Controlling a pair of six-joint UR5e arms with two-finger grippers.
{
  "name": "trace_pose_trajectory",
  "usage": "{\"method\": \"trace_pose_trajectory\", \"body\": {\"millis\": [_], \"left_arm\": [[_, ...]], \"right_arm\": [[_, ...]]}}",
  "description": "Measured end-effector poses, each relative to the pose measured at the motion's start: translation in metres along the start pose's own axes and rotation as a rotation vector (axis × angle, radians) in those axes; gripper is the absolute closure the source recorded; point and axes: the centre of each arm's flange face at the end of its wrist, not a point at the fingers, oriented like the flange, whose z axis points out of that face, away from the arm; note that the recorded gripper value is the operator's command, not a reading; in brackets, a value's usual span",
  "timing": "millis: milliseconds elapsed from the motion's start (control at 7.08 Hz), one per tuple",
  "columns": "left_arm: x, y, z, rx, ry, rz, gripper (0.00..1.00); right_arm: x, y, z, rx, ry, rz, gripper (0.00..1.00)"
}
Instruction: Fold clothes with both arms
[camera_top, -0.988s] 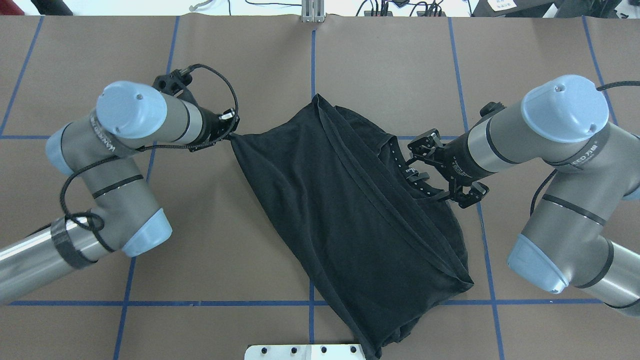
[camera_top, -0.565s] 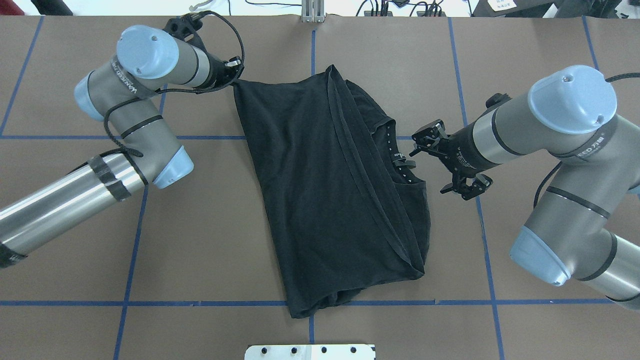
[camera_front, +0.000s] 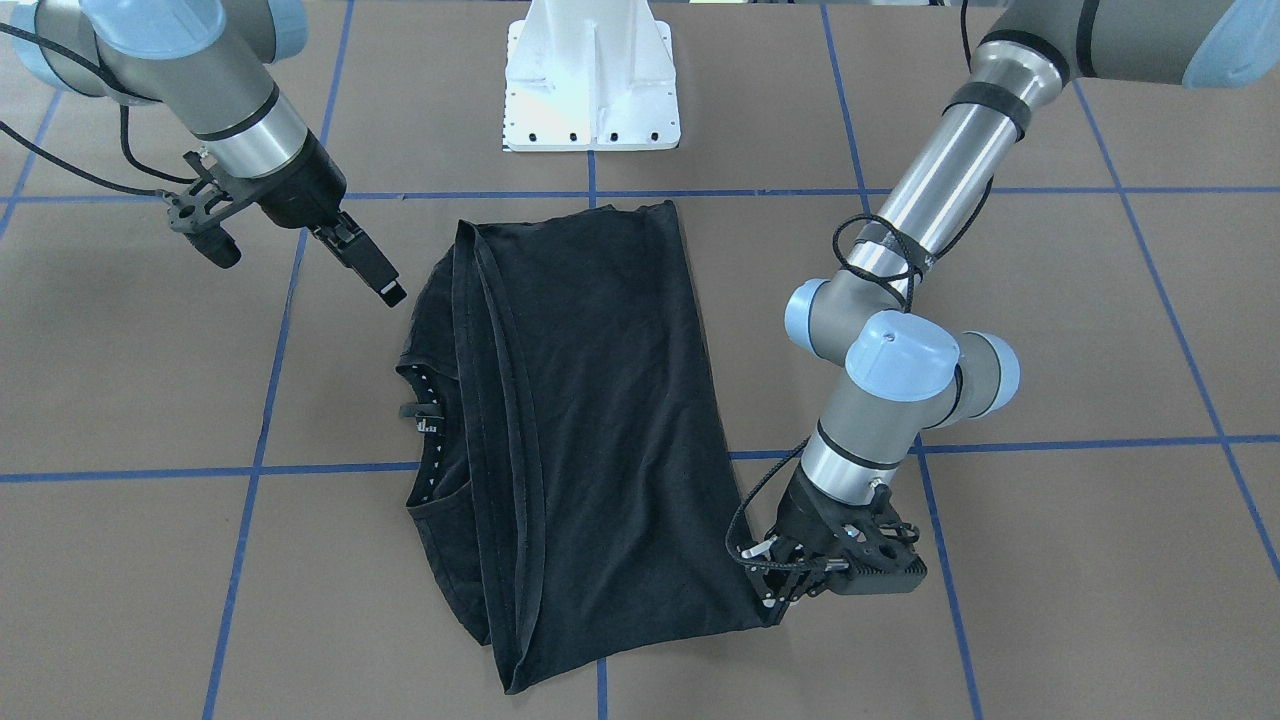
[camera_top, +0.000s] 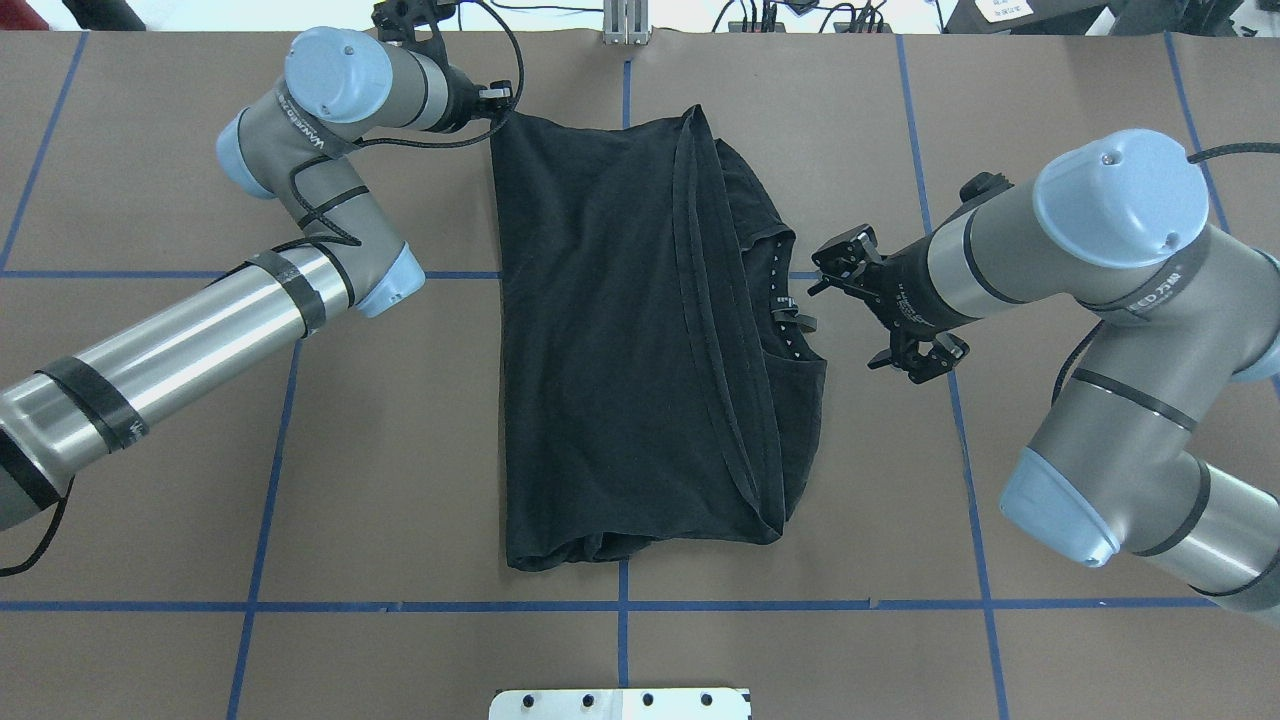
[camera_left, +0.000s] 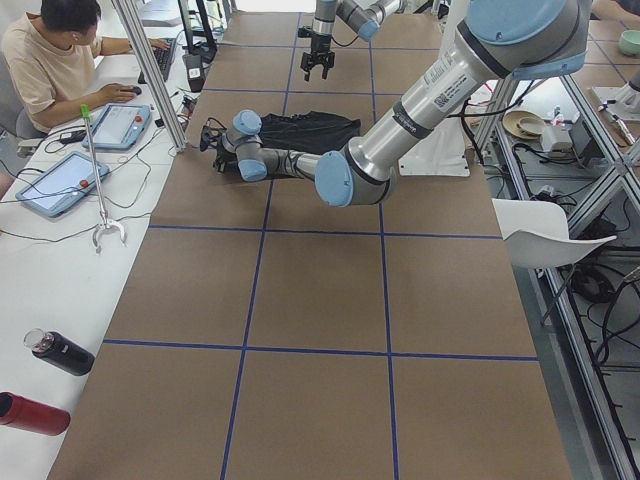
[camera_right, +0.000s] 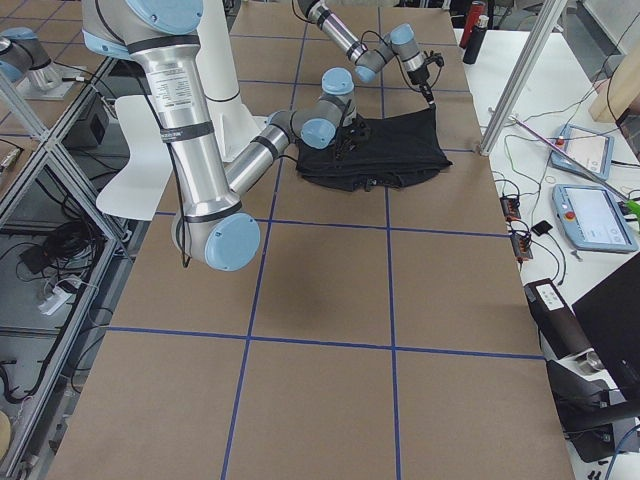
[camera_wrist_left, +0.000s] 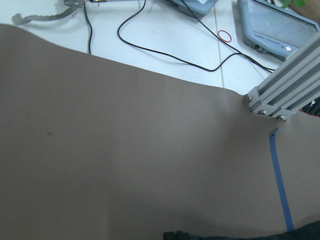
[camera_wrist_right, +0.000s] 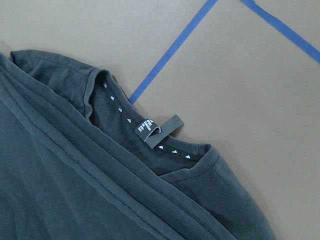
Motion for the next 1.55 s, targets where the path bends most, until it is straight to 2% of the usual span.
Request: {"method": "trace_pose_trajectory", "body": {"millis": [282,423,706,847,988,1270,1411,1553], "left_arm": [[-0.004,-0.008,-0.004,0.019,0.005,0.021,0.00],[-0.016,-0.004,-0.018,0.027,0.025,0.034,0.00],[-0.063,0.026,-0.071,0.005,0.090,0.078,0.00],[-0.083,0.038,-0.096,-0.006,0.103,0.087,0.00],[-0.102,0.049,-0.119,-0.035,0.096,0.112,0.00],[-0.148,0.066,-0.165,-0.096,0.073,0.189,0.02],[-0.167,0.069,-0.181,-0.113,0.038,0.197,0.02],[-0.178,0.069,-0.191,-0.128,-0.006,0.190,0.02]], "right_arm": [[-0.015,0.017,0.018,0.011,-0.005,-0.024,0.00],[-0.018,0.029,0.025,0.012,-0.010,-0.064,0.00],[-0.021,0.065,0.037,0.009,-0.022,-0.194,0.00],[-0.016,0.080,0.043,0.003,-0.016,-0.253,0.02],[-0.008,0.095,0.052,-0.004,0.009,-0.367,0.04],[0.011,0.124,0.069,-0.018,0.107,-0.715,0.11],[0.020,0.134,0.076,-0.030,0.167,-0.882,0.19],[0.025,0.140,0.082,-0.035,0.225,-1.032,0.34]]}}
